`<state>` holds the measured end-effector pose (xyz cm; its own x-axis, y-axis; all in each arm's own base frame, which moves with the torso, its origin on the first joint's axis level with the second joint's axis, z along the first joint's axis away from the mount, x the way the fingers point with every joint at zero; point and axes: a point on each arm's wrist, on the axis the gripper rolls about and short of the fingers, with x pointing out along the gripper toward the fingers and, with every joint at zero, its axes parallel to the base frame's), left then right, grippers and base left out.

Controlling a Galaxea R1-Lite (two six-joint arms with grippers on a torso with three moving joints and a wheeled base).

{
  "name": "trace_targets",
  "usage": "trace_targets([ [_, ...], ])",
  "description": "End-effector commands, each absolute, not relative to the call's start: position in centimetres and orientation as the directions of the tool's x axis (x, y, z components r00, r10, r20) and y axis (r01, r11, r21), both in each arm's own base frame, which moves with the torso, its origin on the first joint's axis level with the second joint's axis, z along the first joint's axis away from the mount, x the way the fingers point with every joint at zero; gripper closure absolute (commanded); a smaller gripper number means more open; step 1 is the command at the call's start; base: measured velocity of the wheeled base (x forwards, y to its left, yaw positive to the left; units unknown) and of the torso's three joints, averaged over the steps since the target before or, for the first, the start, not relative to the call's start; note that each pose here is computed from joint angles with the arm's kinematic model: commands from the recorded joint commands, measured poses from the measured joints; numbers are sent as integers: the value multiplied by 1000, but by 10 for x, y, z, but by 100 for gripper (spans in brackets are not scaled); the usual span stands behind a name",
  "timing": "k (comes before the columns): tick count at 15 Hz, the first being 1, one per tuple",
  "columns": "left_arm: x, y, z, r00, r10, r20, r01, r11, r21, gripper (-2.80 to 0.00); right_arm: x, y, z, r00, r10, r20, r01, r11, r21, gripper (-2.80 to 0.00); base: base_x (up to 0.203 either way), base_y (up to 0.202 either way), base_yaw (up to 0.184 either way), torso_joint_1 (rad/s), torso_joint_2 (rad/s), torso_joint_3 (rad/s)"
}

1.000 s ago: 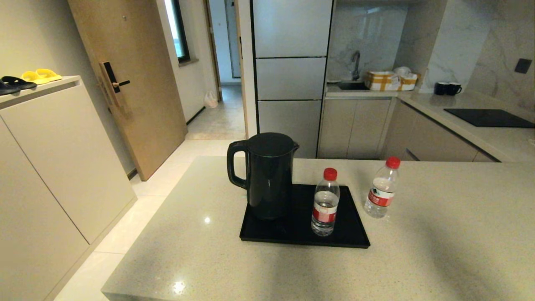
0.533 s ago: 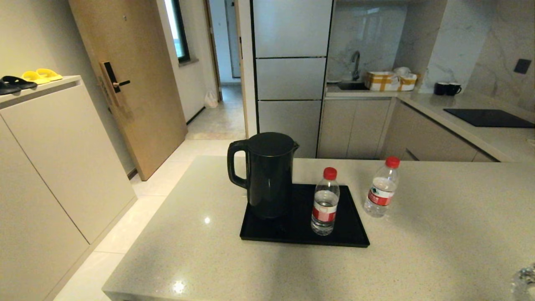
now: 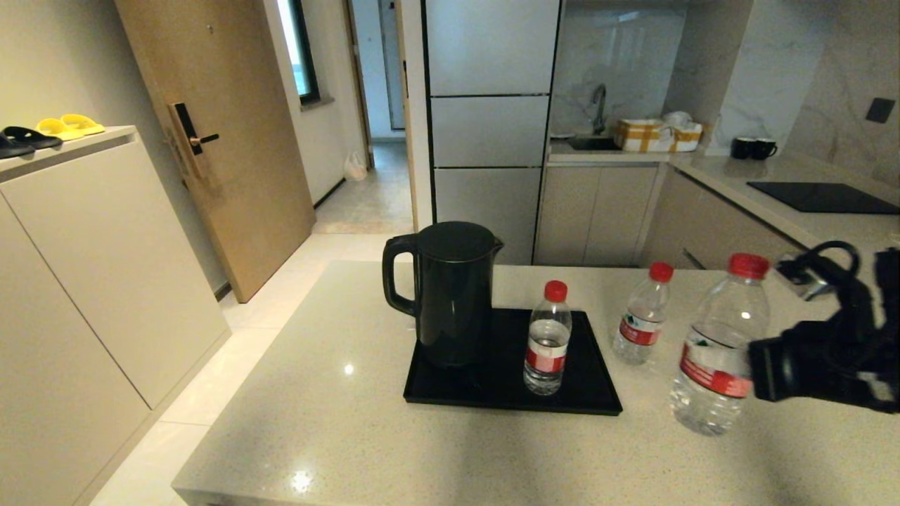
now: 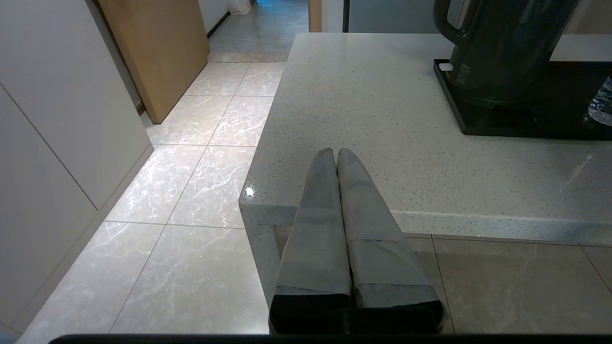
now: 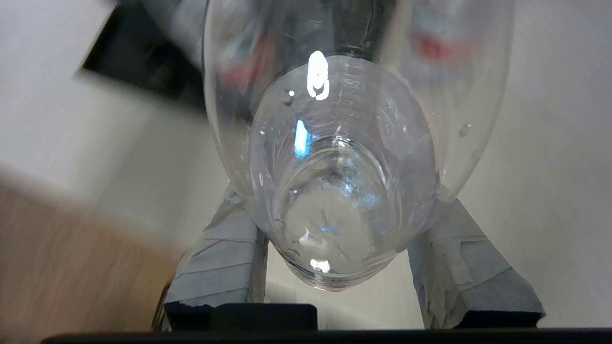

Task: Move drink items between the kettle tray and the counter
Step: Place it on the tray

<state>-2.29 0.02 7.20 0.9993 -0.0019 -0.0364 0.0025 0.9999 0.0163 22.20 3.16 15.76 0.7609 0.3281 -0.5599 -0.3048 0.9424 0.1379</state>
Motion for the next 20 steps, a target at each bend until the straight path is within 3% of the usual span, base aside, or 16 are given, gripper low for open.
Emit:
trace_targets([
  [1,-23,0,72,999,-2,-35,2,1000,17,0,300,64,85,721,346,-601,-327,934,146,0,0,0,0,0,0,0],
  [3,-23,0,72,999,-2,-35,2,1000,17,0,336,93,60,763,370,-530,-357,925,132,0,0,0,0,0,0,0],
  [6,-23,0,72,999,-2,-35,2,1000,17,0,370,124,77,828,389,-405,-377,919,113,0,0,0,0,0,0,0],
  [14,-23,0,72,999,-2,-37,2,1000,17,0,386,130,69,830,381,-408,-368,923,111,0,0,0,0,0,0,0],
  [20,-23,0,72,999,-2,-35,2,1000,17,0,430,123,54,885,244,-396,-238,969,64,0,0,0,0,0,0,0],
])
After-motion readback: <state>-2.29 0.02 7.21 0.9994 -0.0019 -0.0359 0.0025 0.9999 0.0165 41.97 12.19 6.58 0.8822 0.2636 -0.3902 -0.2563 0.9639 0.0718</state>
